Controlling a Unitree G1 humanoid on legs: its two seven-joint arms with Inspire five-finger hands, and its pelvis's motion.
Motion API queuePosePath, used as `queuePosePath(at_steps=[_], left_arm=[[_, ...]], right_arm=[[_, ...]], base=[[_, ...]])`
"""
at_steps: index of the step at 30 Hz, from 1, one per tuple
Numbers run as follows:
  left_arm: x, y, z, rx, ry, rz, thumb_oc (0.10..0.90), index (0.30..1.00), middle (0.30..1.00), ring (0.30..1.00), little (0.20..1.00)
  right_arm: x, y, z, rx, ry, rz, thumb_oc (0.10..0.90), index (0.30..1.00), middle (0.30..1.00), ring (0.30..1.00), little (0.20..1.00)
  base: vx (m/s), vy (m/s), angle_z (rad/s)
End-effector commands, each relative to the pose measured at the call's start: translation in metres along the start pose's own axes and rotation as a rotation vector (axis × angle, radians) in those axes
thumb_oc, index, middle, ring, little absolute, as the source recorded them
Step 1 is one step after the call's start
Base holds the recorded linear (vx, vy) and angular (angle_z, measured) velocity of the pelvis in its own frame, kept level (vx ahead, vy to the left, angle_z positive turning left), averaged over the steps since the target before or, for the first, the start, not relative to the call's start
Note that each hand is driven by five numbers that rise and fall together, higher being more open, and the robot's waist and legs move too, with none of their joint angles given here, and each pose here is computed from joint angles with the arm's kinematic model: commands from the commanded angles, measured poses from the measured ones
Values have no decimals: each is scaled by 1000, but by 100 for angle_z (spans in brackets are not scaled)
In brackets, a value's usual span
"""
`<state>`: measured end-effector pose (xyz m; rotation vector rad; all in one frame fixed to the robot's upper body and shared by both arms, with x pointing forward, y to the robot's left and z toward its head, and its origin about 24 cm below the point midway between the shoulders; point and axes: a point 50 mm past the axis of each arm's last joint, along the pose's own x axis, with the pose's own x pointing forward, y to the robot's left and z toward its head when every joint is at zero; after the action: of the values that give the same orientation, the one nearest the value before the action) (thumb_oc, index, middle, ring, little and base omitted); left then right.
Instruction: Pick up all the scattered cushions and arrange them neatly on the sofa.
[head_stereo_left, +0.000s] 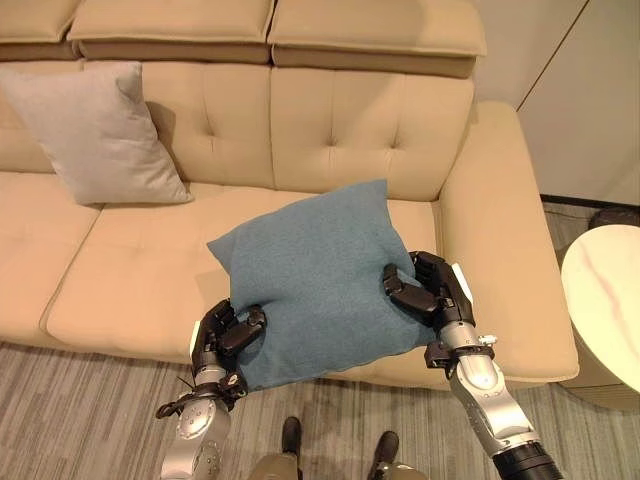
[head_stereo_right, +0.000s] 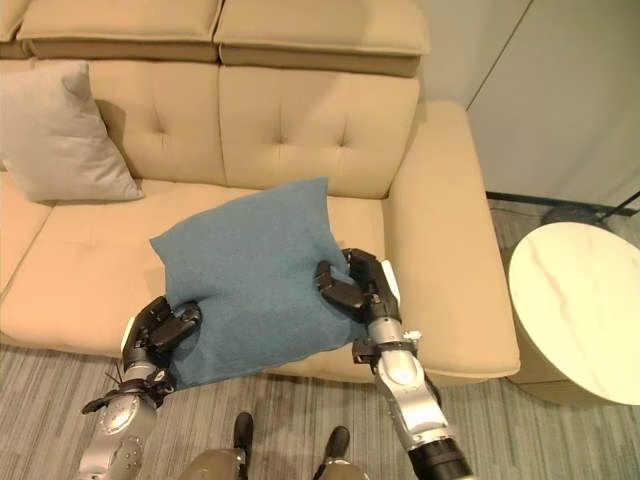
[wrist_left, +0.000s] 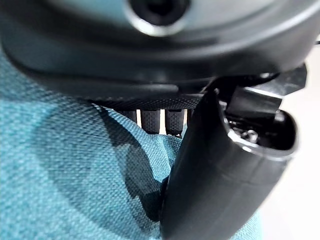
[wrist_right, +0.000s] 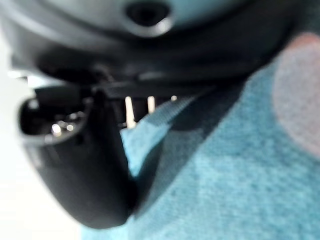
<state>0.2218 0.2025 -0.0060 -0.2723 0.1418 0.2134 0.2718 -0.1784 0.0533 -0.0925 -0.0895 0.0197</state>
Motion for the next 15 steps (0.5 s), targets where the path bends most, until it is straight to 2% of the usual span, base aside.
queuePosePath(at_steps=[1, 7, 15], left_arm=[[9, -51, 65, -15, -340, -294, 400, 300, 300, 300, 300], [10, -57, 62, -12, -333, -306, 400, 300, 300, 300, 300], [13, -79, 60, -61, -320, -380, 400, 300, 300, 300, 300]], right_arm=[[10, 39, 65, 114, -357, 169, 400, 300, 300, 300, 300], [8, 34, 60, 85, -337, 165, 400, 300, 300, 300, 300], [5, 9, 53, 47, -307, 64, 400, 300, 300, 300, 300]], base=[[195, 47, -11], [196, -5, 10], [140, -124, 70]])
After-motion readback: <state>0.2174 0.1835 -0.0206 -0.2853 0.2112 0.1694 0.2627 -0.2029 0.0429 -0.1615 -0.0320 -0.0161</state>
